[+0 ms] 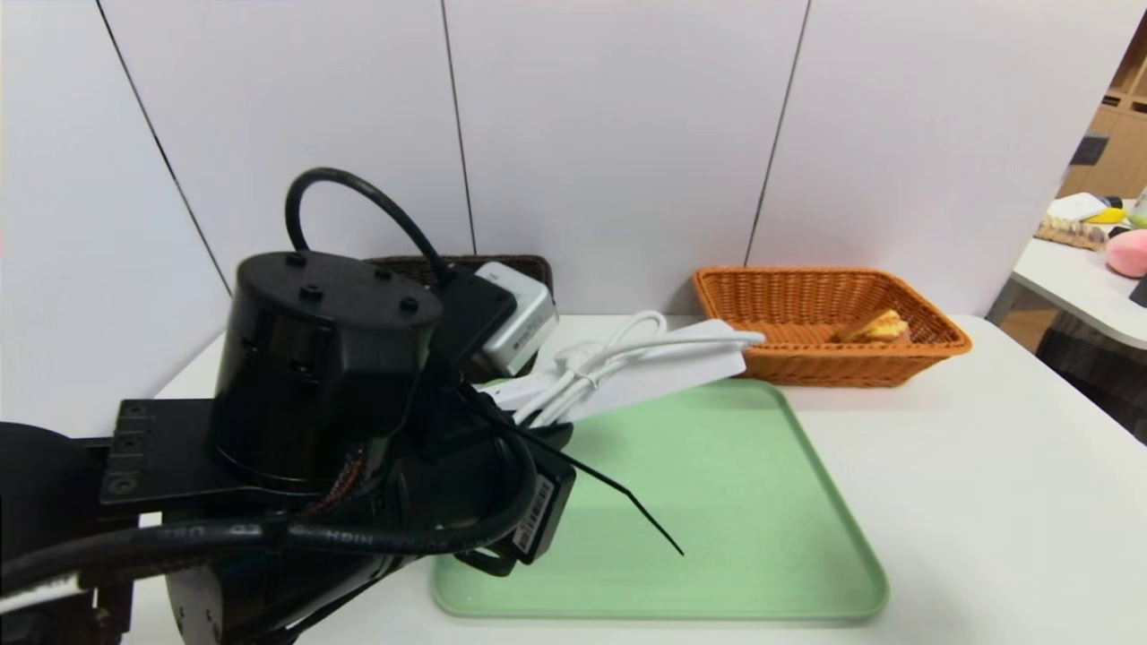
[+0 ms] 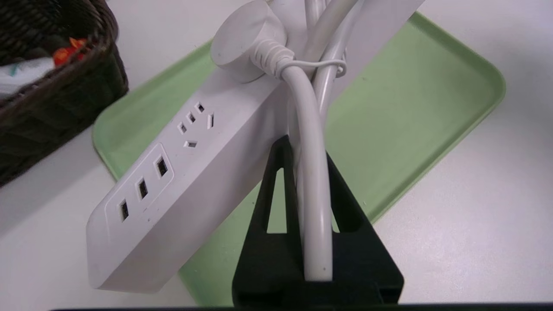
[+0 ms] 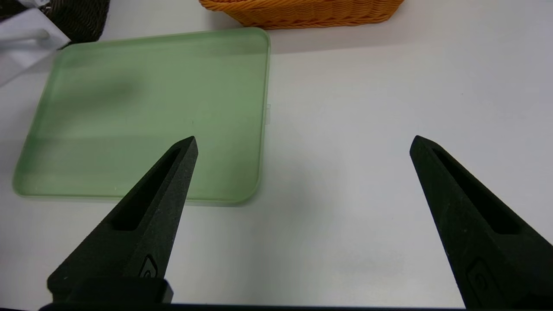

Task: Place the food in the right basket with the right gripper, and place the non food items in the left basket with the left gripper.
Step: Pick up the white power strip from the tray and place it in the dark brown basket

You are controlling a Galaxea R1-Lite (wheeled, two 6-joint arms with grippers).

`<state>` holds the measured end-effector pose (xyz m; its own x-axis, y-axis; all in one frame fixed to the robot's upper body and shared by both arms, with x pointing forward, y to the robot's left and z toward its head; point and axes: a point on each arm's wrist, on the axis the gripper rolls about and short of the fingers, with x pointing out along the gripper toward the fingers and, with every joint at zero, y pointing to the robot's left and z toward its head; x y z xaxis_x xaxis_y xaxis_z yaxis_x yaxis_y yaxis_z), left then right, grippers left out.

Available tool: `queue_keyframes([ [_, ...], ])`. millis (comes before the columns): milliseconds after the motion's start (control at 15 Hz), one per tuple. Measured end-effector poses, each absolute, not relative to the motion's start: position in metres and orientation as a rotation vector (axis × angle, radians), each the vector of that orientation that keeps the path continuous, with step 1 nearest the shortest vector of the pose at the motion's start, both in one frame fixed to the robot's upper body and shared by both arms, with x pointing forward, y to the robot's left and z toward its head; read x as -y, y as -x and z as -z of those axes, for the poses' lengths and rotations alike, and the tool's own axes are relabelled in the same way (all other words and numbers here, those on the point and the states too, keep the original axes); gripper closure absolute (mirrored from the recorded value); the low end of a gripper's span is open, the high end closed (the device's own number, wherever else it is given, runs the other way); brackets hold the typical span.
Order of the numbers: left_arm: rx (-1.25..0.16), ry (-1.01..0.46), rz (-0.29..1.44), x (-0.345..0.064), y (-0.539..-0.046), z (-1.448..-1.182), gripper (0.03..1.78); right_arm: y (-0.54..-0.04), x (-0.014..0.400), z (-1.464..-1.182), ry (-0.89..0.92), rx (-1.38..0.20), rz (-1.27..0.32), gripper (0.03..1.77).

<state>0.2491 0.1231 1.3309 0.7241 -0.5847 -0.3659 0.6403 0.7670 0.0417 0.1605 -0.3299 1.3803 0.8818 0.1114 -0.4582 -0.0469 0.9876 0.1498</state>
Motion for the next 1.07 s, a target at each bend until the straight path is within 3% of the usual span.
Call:
queue_keyframes([
  [200,-0.276,-0.133,0.665,-0.126,-0.25,-1.354,1.66,-0.161,0.33,-1.377,-0.136,-0.496,-0.077,0.1],
  [400,-0.232,-0.188,0.621,-0.136,-0.259,-1.368,1.66,-0.161,0.33,-1.376,-0.153,-0.502,-0.071,0.1],
  [1067,-0.082,-0.224,0.527,-0.197,-0.329,-1.39,1.66,-0.156,0.33,-1.372,-0.175,-0.501,-0.068,0.1],
])
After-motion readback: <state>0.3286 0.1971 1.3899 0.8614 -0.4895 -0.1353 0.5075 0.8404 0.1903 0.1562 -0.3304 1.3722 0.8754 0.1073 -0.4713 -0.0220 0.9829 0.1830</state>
